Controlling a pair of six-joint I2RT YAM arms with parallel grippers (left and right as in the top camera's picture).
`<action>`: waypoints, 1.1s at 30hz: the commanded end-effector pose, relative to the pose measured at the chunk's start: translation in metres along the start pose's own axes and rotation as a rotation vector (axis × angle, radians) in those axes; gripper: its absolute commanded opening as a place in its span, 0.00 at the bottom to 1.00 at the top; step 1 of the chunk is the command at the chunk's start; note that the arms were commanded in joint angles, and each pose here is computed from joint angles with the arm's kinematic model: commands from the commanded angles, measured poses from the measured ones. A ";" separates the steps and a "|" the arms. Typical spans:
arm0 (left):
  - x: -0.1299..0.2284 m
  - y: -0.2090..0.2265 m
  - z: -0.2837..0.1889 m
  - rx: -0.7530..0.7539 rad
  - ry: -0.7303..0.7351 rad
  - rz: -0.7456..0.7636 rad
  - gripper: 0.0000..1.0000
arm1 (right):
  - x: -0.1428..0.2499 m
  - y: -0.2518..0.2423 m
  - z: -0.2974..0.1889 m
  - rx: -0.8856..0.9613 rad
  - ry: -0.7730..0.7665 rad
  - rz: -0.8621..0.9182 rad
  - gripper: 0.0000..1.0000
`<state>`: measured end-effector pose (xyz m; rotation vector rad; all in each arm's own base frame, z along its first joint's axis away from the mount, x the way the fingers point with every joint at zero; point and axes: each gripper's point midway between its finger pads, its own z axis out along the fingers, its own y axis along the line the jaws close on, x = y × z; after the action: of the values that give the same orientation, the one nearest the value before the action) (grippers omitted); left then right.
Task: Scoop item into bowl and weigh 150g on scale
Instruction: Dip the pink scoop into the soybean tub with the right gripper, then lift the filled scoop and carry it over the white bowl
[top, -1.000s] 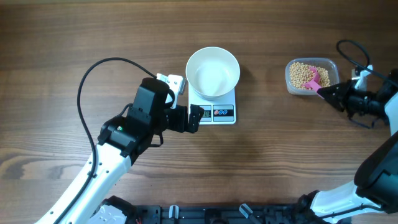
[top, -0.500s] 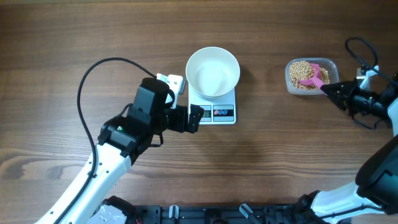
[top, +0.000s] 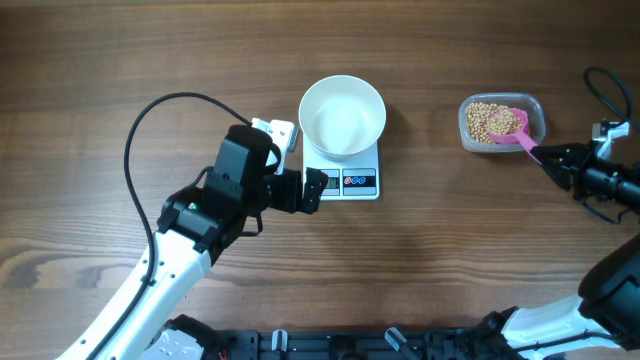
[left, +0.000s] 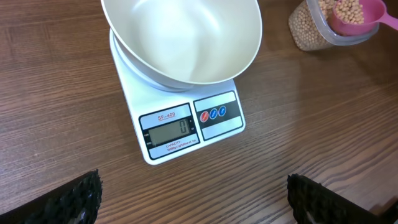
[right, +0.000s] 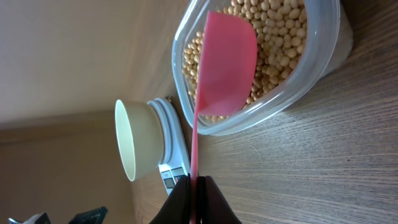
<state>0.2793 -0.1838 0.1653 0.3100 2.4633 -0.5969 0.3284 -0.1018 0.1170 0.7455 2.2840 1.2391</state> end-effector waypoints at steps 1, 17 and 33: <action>-0.002 -0.001 -0.002 -0.003 -0.011 0.026 1.00 | -0.003 0.009 -0.004 -0.097 -0.023 -0.033 0.04; -0.002 -0.001 -0.002 -0.003 -0.011 0.026 1.00 | -0.009 0.043 -0.020 -0.325 -0.073 -0.022 0.04; -0.002 -0.001 -0.002 -0.003 -0.011 0.026 1.00 | 0.047 0.143 0.067 -0.443 0.293 -0.059 0.04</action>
<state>0.2793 -0.1838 0.1653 0.3100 2.4633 -0.5969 0.3586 0.0114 0.1774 0.4155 2.1100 1.7549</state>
